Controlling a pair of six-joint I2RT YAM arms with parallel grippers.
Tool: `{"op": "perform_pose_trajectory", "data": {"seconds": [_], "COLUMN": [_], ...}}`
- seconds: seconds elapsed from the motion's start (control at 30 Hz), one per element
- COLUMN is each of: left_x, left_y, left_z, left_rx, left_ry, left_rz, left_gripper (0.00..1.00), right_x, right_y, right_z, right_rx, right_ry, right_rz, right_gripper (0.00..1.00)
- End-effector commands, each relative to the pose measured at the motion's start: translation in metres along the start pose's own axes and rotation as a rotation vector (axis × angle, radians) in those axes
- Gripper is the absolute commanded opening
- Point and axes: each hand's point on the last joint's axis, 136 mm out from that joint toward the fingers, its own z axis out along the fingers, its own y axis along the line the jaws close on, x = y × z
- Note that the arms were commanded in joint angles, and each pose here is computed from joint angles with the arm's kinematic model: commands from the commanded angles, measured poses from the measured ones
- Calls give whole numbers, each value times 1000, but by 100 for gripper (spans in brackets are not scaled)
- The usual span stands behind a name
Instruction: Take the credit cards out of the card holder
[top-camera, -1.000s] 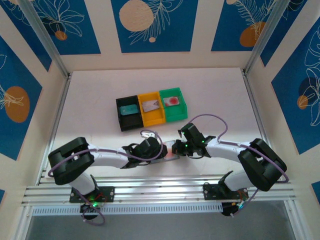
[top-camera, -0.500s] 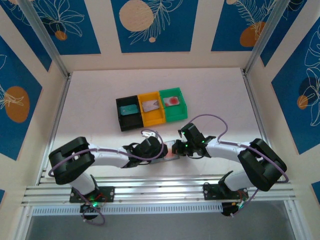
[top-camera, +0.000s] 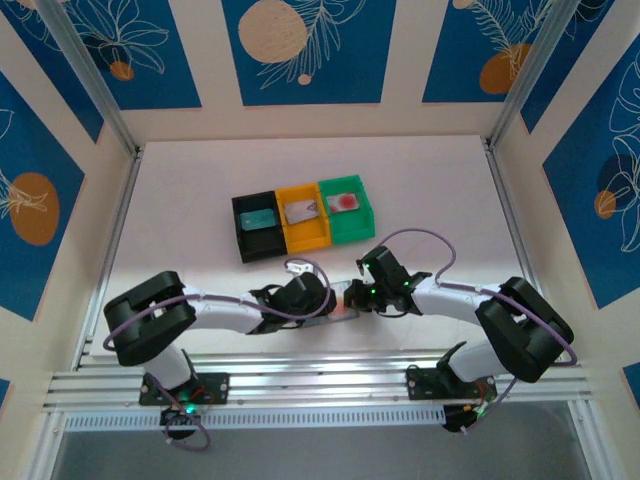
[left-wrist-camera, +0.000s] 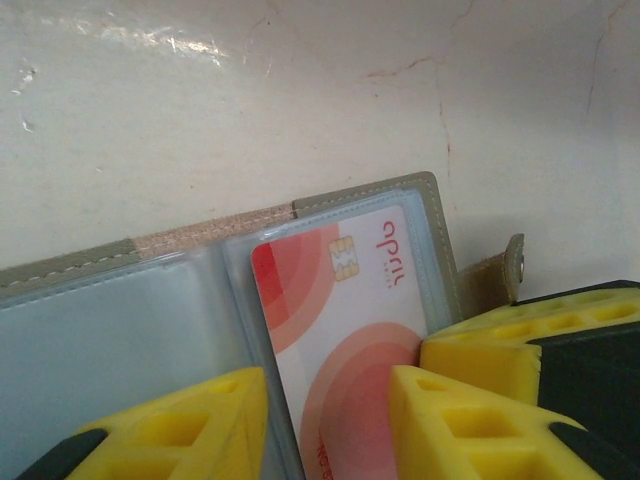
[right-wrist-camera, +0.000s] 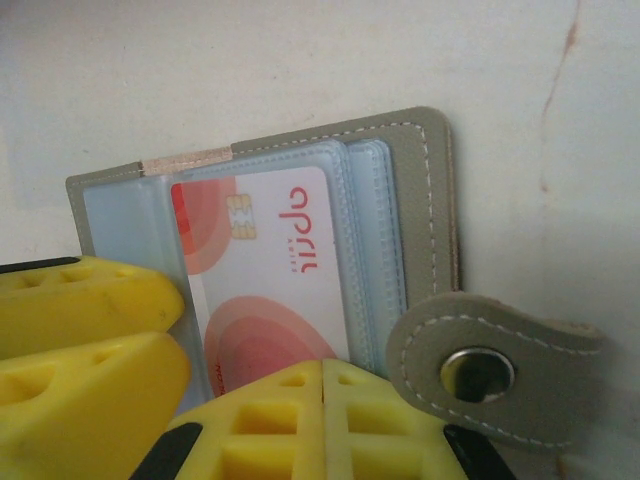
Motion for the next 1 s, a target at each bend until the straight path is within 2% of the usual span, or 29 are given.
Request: {"op": "perform_pose_trajectory", "data": {"seconds": [0.0,0.6,0.73,0.97], "left_x": [-1,2,2,2], "left_y": [-2,3,2,3], "left_z": [3,10,11,11], "left_rx": [-18,-35,-29,-30], "left_ry": [-11,-10,-10,-11], "left_rz": [33,38,35,35], "left_gripper": [37,36,32,31], "right_x": [15,18,20,22], "right_y": [-17,-21,-23,-24], "right_z": [2,9,12,14], "right_rx": [43,41,42,42], "right_ry": [46,60,71,77], "right_rz": [18,31,35,40], "right_gripper": [0,0,0,0]}}
